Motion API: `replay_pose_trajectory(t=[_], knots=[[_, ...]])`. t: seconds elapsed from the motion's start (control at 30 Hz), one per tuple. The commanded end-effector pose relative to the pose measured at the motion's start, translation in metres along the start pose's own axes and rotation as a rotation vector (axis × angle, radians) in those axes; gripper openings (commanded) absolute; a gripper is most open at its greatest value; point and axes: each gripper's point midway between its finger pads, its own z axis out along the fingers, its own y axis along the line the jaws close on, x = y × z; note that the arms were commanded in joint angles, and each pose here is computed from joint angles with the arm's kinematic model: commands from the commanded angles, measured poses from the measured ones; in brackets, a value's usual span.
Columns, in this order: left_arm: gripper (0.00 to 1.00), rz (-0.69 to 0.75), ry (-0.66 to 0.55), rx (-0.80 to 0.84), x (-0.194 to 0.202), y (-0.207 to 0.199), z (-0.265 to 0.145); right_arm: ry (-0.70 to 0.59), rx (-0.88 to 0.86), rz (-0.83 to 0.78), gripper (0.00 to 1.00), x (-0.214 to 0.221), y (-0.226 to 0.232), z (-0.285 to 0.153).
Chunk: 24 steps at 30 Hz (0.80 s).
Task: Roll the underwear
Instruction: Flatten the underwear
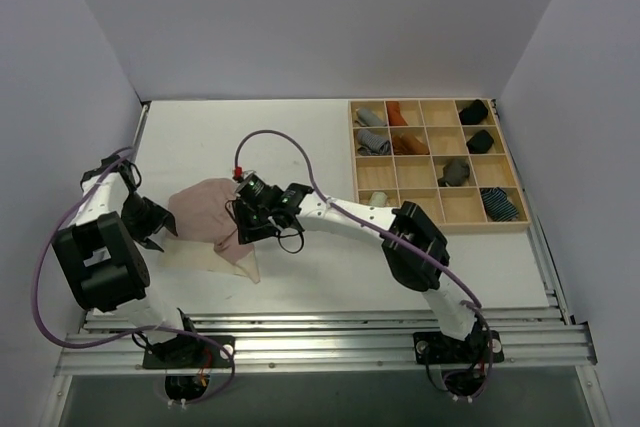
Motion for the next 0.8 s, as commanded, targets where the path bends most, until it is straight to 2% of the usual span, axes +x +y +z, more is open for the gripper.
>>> replay_pose_trajectory(t=[0.0, 0.2, 0.3, 0.33, 0.37, 0.47, 0.6, 0.7, 0.77], knots=[[0.58, 0.018, -0.002, 0.016, -0.009, -0.002, 0.009, -0.053, -0.082, -0.057, 0.31, -0.014, 0.04, 0.004], [0.56, 0.031, 0.0, 0.003, -0.018, 0.002, 0.019, -0.05, -0.154, -0.072, 0.31, -0.015, 0.069, 0.025], [0.49, 0.048, 0.001, 0.025, -0.021, -0.002, 0.022, -0.042, -0.162, -0.069, 0.34, -0.012, 0.074, 0.037], [0.47, 0.057, 0.005, 0.029, -0.021, -0.002, 0.024, -0.042, -0.147, -0.069, 0.34, -0.009, 0.072, 0.044], [0.39, 0.062, 0.01, 0.05, -0.021, -0.006, 0.025, -0.057, -0.141, -0.069, 0.35, -0.013, 0.074, 0.046], [0.26, 0.076, 0.028, 0.075, -0.017, -0.01, 0.031, -0.052, -0.088, -0.075, 0.35, -0.01, 0.063, 0.064], [0.12, 0.089, 0.053, 0.087, -0.012, -0.011, 0.036, -0.073, -0.057, -0.095, 0.34, -0.017, 0.06, 0.077], [0.04, 0.099, 0.053, 0.108, -0.01, -0.012, 0.036, -0.093, -0.042, -0.093, 0.34, -0.021, 0.054, 0.083], [0.02, 0.103, 0.05, 0.118, -0.01, -0.014, 0.034, -0.104, -0.021, -0.097, 0.29, -0.023, 0.05, 0.085]])
